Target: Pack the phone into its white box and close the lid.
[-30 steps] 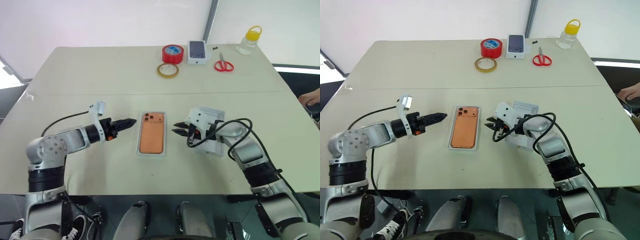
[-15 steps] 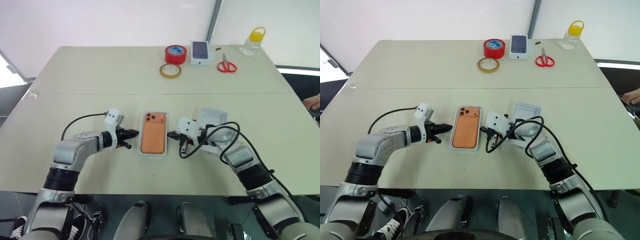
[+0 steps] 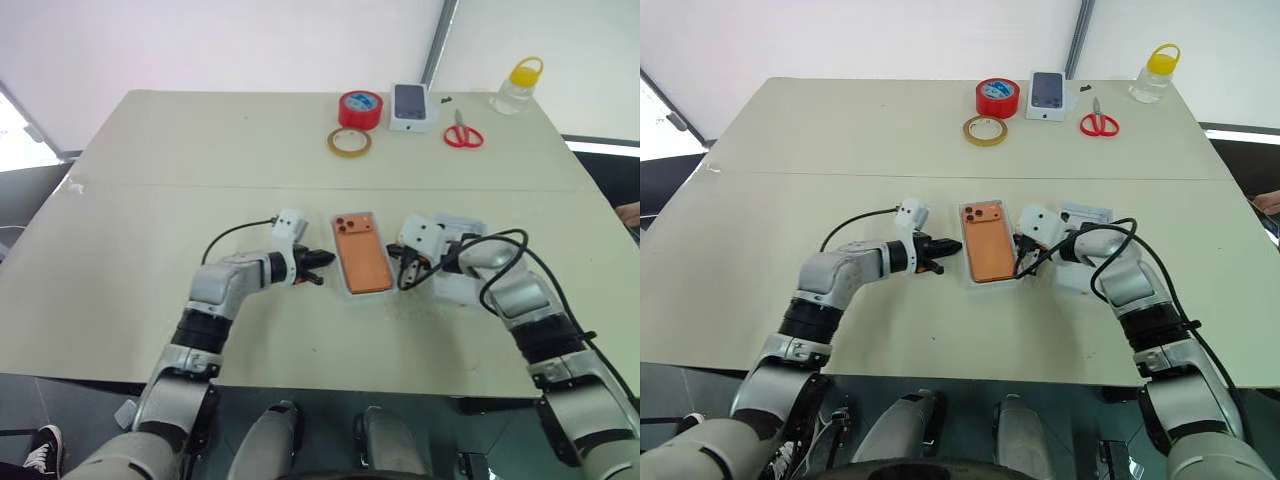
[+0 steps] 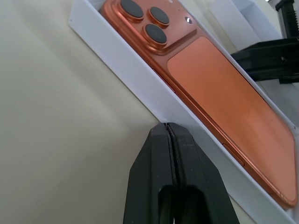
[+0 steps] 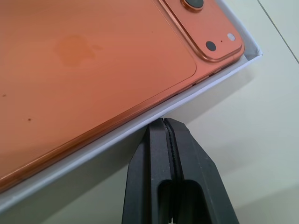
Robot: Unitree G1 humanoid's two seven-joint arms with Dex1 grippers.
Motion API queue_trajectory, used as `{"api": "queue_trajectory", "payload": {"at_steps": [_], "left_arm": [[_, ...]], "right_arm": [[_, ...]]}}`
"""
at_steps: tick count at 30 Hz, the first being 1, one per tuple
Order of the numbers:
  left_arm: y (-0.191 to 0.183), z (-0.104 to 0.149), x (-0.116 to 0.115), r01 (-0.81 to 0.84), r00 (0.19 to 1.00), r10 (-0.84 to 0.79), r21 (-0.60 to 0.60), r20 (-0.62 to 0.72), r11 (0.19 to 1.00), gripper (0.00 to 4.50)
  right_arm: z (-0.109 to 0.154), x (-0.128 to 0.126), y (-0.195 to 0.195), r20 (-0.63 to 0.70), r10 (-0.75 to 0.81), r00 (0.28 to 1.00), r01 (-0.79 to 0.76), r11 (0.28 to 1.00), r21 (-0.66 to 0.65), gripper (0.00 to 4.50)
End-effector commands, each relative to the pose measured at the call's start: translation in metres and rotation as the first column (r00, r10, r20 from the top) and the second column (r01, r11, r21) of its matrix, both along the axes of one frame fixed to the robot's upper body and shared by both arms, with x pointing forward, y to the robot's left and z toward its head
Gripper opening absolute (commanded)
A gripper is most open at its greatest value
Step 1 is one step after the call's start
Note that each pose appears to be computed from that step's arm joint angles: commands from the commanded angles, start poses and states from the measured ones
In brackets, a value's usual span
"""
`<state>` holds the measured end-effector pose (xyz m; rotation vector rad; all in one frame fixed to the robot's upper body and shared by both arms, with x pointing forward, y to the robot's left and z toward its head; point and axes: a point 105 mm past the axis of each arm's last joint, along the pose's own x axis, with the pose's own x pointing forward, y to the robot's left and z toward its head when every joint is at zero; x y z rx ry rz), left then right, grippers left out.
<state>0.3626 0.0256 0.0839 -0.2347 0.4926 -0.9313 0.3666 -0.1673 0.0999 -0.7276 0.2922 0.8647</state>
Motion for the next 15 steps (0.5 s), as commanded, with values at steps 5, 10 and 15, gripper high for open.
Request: {"api": "queue_trajectory", "payload": {"at_steps": [5,10,15], "left_arm": [[-0.059,0.009,-0.008,0.168,0.985,-0.166,-0.05,0.041,0.984,0.05],[-0.068,0.009,-0.01,0.194,0.98,-0.192,-0.065,0.046,0.979,0.05],[-0.063,0.012,-0.005,0.177,0.983,-0.174,-0.061,0.065,0.982,0.05]], "right_arm": [[-0.003,-0.016,-0.005,-0.004,0.035,0.999,-0.035,0.999,-0.001,0.0],[-0.001,-0.016,-0.015,0.013,-0.004,1.0,0.004,1.0,-0.007,0.0],[0.002,-0.018,-0.019,0.019,-0.009,1.0,0.009,1.0,-0.006,0.0]]}}
